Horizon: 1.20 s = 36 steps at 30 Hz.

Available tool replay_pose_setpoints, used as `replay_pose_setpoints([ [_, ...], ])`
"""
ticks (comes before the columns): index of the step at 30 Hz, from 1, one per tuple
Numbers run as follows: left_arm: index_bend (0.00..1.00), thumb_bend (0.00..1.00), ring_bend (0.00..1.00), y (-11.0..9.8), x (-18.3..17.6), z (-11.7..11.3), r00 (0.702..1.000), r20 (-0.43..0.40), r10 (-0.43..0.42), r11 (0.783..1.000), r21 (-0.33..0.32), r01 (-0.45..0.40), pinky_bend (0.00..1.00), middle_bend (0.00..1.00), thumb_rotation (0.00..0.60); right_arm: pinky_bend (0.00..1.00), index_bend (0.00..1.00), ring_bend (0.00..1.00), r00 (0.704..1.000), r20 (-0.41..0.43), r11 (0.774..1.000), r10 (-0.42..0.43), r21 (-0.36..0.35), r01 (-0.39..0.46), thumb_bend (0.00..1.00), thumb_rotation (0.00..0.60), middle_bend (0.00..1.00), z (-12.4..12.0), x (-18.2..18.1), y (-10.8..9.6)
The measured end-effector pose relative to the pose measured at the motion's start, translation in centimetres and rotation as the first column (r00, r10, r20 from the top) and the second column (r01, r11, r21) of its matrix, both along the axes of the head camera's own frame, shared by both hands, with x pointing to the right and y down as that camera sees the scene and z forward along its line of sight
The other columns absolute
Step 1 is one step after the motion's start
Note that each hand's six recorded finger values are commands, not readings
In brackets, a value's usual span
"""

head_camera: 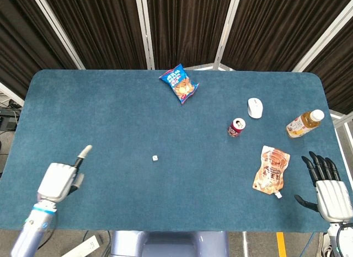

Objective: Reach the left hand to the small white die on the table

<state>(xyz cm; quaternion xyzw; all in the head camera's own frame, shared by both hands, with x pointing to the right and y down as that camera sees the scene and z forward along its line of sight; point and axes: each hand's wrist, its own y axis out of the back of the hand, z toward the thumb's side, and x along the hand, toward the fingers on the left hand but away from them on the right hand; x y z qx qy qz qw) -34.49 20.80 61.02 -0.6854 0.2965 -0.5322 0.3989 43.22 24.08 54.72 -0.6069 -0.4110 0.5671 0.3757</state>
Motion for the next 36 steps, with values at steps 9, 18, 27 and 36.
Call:
replay_pose_setpoints([
  [9, 0.00, 0.65, 0.88, -1.8, 5.8, 3.5, 1.000, 0.003, 0.012, 0.983, -0.183, -0.011, 0.85, 0.88, 0.600, 0.00, 0.06, 0.00, 0.999, 0.011, 0.999, 0.033, -0.003, -0.033, 0.00, 0.600, 0.00, 0.0, 0.8, -0.6],
  [18, 0.00, 0.65, 0.88, -2.8, 12.6, 6.4, 0.998, 0.005, 0.062, 0.946, -0.321, -0.057, 0.85, 0.88, 0.600, 0.00, 0.06, 0.00, 0.998, 0.021, 0.998, 0.057, -0.016, -0.057, 0.00, 0.600, 0.00, 0.3, 1.6, -0.9],
  [27, 0.00, 0.65, 0.88, -2.2, 19.4, 8.6, 0.990, 0.000, 0.139, 0.912, -0.391, -0.128, 0.85, 0.88, 0.600, 0.00, 0.06, 0.00, 0.996, 0.033, 0.997, 0.080, -0.011, -0.080, 0.00, 0.600, 0.00, -0.1, 2.4, -1.1],
  [36, 0.00, 0.65, 0.88, -2.0, 20.7, 9.2, 0.989, 0.026, 0.143, 0.911, -0.395, -0.121, 0.85, 0.88, 0.600, 0.00, 0.06, 0.00, 0.996, 0.035, 0.996, 0.086, -0.004, -0.086, 0.00, 0.600, 0.00, -0.4, 2.7, -0.9],
])
